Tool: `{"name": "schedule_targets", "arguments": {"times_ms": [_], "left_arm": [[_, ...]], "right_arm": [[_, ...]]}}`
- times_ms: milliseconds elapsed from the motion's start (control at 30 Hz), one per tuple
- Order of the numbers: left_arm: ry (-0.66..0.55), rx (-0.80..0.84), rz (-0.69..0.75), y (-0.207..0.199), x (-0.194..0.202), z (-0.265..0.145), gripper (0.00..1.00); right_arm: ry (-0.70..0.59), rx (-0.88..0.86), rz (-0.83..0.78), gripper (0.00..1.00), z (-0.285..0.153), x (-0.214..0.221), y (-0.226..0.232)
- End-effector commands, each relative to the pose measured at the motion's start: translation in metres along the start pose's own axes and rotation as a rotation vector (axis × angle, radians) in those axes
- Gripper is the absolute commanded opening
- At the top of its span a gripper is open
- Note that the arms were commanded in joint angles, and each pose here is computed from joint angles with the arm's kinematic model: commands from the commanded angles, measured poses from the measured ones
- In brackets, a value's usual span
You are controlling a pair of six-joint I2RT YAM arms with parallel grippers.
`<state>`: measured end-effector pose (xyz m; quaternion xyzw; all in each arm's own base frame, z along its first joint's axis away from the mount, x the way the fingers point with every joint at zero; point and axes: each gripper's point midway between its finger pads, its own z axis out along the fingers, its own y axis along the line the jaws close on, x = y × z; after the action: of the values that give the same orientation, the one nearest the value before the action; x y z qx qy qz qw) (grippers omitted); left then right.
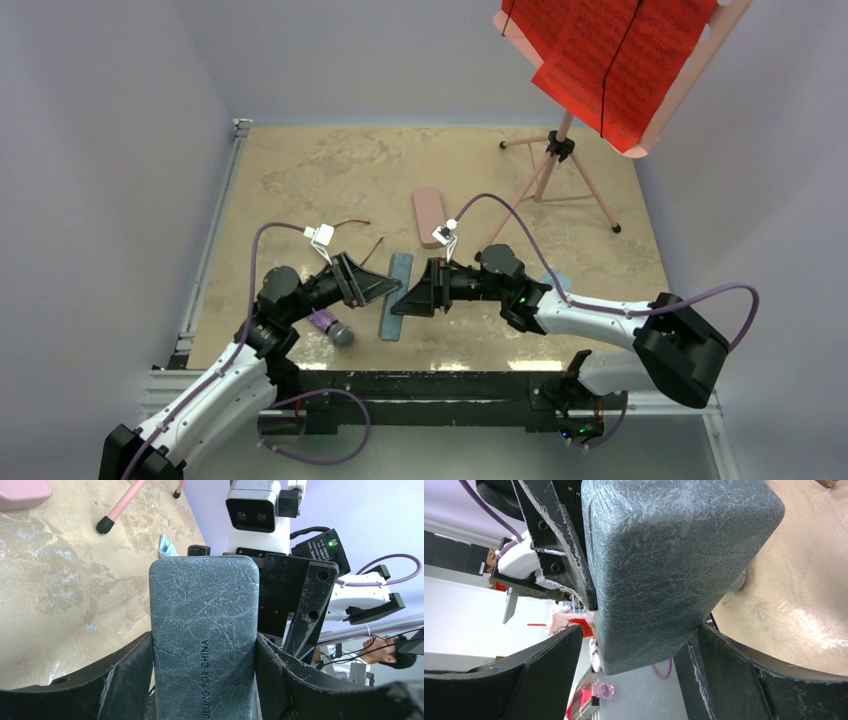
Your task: Organize the sunglasses
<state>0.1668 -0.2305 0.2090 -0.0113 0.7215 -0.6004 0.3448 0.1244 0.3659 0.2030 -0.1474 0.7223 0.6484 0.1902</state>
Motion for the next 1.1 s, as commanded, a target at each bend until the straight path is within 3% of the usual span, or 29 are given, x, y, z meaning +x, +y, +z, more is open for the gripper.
{"name": "schedule_targets", "arguments": {"times_ms": [0, 300, 667, 733, 867, 900, 933, 1000, 1033, 1067], "left_arm": [[-0.026, 0.099, -0.009, -0.020, -0.006, 0.000, 0.00], [-0.072, 0.084, -0.004, -0.021, -0.012, -0.005, 0.00], [-0.089, 0.072, -0.019, -0.018, -0.014, -0.003, 0.00], [-0.093, 0.064, -0.018, -0.017, -0.015, -0.003, 0.00], [-0.078, 0.011, -0.015, -0.009, -0.013, -0.002, 0.00], [-0.056, 0.001, -0.014, -0.009, -0.011, -0.002, 0.09], [-0.034, -0.005, -0.006, -0.009, -0.009, -0.001, 0.31], [0.027, 0.013, 0.003, -0.013, -0.001, -0.001, 0.69], [0.051, 0.026, 0.015, -0.015, 0.002, -0.001, 0.94], [0.074, 0.038, 0.019, -0.017, 0.005, -0.001, 0.99]], "right_arm": [[-0.050, -0.123, -0.077, 0.89, 0.007, -0.020, 0.035], [-0.089, -0.064, -0.077, 0.90, 0.009, -0.029, 0.026], [-0.094, -0.140, -0.080, 0.76, 0.010, -0.030, 0.040], [-0.099, -0.155, -0.081, 0.64, 0.009, -0.030, 0.041], [-0.088, -0.191, -0.083, 0.20, 0.003, -0.024, 0.047], [-0.079, -0.191, -0.084, 0.11, 0.002, -0.022, 0.047], [-0.070, -0.185, -0.082, 0.02, 0.000, -0.020, 0.047], [-0.050, -0.175, -0.089, 0.00, -0.003, -0.016, 0.047], [-0.047, -0.173, -0.090, 0.00, -0.006, -0.014, 0.049], [-0.046, -0.175, -0.097, 0.00, -0.008, -0.013, 0.050]]}}
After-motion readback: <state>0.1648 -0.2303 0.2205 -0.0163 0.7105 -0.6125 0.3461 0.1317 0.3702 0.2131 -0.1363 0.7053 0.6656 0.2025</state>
